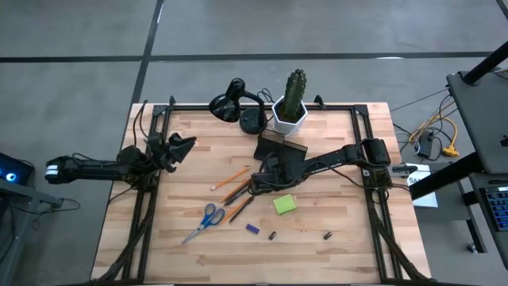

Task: Pick and place office supplies into organizer
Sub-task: Put the top black binder clip into the black desk organizer

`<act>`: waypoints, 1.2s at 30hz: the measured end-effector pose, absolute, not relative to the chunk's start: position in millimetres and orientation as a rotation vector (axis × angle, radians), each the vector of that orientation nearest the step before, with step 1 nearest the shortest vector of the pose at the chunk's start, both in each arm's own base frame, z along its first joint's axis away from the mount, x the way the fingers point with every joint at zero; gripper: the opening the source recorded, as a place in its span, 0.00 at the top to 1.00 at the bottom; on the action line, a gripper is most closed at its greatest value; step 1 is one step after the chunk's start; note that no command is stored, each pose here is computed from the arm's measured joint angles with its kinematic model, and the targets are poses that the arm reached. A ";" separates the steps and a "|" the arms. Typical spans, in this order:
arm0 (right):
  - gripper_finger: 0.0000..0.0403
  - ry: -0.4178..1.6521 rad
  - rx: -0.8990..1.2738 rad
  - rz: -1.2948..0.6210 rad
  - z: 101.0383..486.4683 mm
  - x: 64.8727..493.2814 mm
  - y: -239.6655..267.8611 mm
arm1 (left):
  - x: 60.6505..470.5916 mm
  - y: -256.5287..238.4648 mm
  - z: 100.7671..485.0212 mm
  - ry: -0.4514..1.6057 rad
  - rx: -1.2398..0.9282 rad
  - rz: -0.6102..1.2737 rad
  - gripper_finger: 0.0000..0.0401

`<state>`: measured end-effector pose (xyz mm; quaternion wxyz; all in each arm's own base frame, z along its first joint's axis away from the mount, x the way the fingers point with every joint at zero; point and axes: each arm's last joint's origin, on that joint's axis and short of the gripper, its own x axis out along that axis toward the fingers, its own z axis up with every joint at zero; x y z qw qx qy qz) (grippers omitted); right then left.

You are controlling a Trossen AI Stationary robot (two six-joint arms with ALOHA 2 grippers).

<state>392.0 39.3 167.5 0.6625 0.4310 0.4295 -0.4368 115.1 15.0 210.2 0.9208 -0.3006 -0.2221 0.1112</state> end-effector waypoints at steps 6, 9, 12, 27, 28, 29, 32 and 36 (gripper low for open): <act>0.79 0.971 0.973 -0.985 167.5 392.2 39.3 | 115.1 15.0 210.2 -0.456 -0.618 0.229 0.68; 0.82 0.970 0.974 -0.984 167.6 392.3 39.4 | 115.1 15.0 210.2 -0.456 -0.618 0.229 0.68; 0.85 0.972 0.976 -0.983 167.5 392.3 39.4 | 115.1 15.0 210.2 -0.456 -0.618 0.229 0.68; 0.98 0.983 0.967 -0.964 167.6 392.7 39.8 | 115.1 15.0 210.2 -0.456 -0.618 0.229 0.68; 0.98 0.983 0.967 -0.964 167.6 392.7 39.9 | 115.1 15.0 210.2 -0.456 -0.618 0.229 0.68; 0.98 0.984 0.968 -0.963 167.6 392.7 39.9 | 115.1 15.0 210.2 -0.456 -0.618 0.229 0.68; 0.98 0.990 0.973 -0.956 167.6 392.9 40.0 | 115.1 15.0 210.2 -0.456 -0.618 0.229 0.68; 0.98 1.005 0.966 -0.932 168.7 393.6 40.6 | 115.1 15.0 210.2 -0.456 -0.618 0.229 0.68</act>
